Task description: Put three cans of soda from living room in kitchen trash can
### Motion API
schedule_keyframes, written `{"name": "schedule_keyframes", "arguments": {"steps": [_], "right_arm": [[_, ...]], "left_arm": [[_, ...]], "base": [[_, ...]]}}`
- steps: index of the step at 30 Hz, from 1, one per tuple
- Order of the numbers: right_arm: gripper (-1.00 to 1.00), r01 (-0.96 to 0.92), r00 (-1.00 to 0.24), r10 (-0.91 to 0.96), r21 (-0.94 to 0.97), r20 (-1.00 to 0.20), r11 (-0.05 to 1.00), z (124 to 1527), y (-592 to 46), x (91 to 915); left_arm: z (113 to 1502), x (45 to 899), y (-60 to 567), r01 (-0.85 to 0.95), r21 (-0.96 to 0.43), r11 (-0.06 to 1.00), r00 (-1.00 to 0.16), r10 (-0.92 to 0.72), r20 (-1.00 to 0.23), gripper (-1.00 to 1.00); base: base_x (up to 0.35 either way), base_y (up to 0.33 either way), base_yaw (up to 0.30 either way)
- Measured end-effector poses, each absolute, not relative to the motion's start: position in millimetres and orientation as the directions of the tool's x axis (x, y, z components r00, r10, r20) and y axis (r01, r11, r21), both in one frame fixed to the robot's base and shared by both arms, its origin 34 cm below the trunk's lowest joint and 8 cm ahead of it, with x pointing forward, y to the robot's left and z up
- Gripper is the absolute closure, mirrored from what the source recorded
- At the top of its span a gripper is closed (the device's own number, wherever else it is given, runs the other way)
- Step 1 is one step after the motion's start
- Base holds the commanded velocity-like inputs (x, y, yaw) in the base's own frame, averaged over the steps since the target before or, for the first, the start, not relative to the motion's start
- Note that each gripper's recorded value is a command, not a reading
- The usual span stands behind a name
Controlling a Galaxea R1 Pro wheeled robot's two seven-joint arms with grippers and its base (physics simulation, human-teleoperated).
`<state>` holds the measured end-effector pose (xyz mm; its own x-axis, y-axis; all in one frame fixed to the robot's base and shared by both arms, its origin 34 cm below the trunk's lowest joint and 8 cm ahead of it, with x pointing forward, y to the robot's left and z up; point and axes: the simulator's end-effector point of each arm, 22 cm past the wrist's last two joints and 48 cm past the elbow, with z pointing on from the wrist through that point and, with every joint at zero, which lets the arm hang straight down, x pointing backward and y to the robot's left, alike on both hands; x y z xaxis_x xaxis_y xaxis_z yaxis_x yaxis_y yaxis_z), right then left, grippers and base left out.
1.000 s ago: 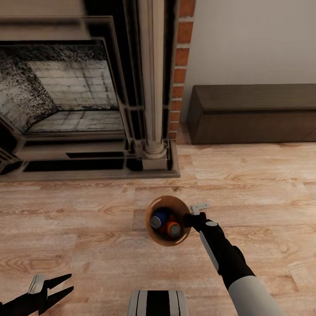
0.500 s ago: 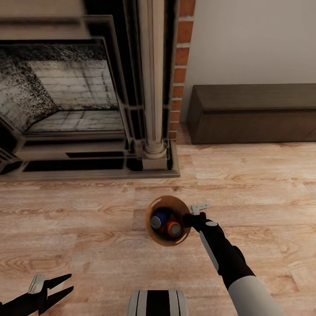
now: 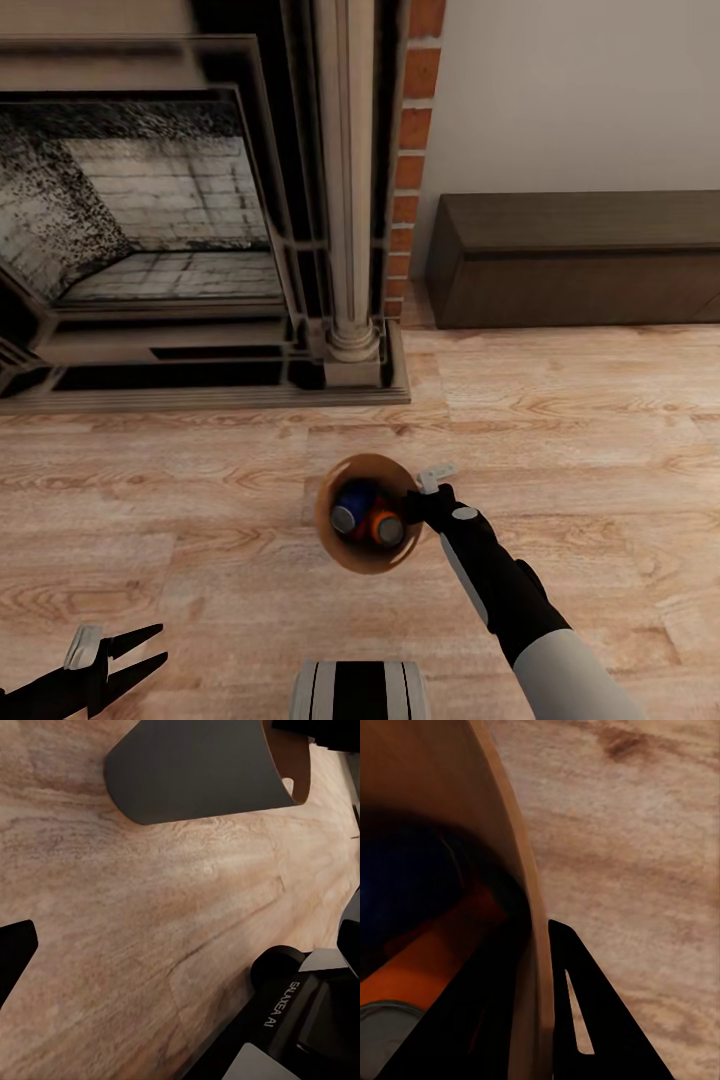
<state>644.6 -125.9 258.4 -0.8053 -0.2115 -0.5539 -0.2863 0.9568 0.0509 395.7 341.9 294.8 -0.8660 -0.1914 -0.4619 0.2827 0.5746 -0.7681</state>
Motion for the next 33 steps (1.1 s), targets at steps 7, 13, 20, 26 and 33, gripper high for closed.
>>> {"name": "schedule_keyframes", "arguments": {"steps": [7, 13, 20, 26, 33], "right_arm": [[1.0, -0.288, -0.802, -0.212, 0.05, -0.558, 0.956, 258.7, -125.3, 645.0], [1.0, -0.288, -0.799, -0.212, 0.049, -0.562, 0.956, 259.0, -125.3, 643.4], [1.0, -0.288, -0.8, -0.212, 0.049, -0.562, 0.956, 259.0, -125.2, 643.4], [-1.0, -0.287, -0.8, -0.211, 0.05, -0.562, 0.957, 258.9, -125.1, 643.5], [-1.0, -0.278, -0.825, -0.197, 0.078, -0.529, 0.957, 242.1, -123.0, 632.5]], "left_arm": [[293.4, 395.2, 341.8, 0.284, -0.768, 0.574, -0.865, -0.191, -0.463, -1.0], [292.8, 394.5, 341.9, 0.291, -0.765, 0.575, -0.861, -0.191, -0.472, -1.0], [292.8, 394.6, 342.0, 0.292, -0.764, 0.575, -0.861, -0.191, -0.472, -1.0], [292.7, 394.6, 342.0, 0.291, -0.764, 0.575, -0.861, -0.191, -0.472, -1.0], [288.0, 394.0, 342.1, 0.284, -0.767, 0.575, -0.865, -0.191, -0.463, -1.0]], "base": [[0.0, 0.0, 0.0], [0.0, 0.0, 0.0], [0.0, 0.0, 0.0], [0.0, 0.0, 0.0], [0.0, 0.0, 0.0]]}}
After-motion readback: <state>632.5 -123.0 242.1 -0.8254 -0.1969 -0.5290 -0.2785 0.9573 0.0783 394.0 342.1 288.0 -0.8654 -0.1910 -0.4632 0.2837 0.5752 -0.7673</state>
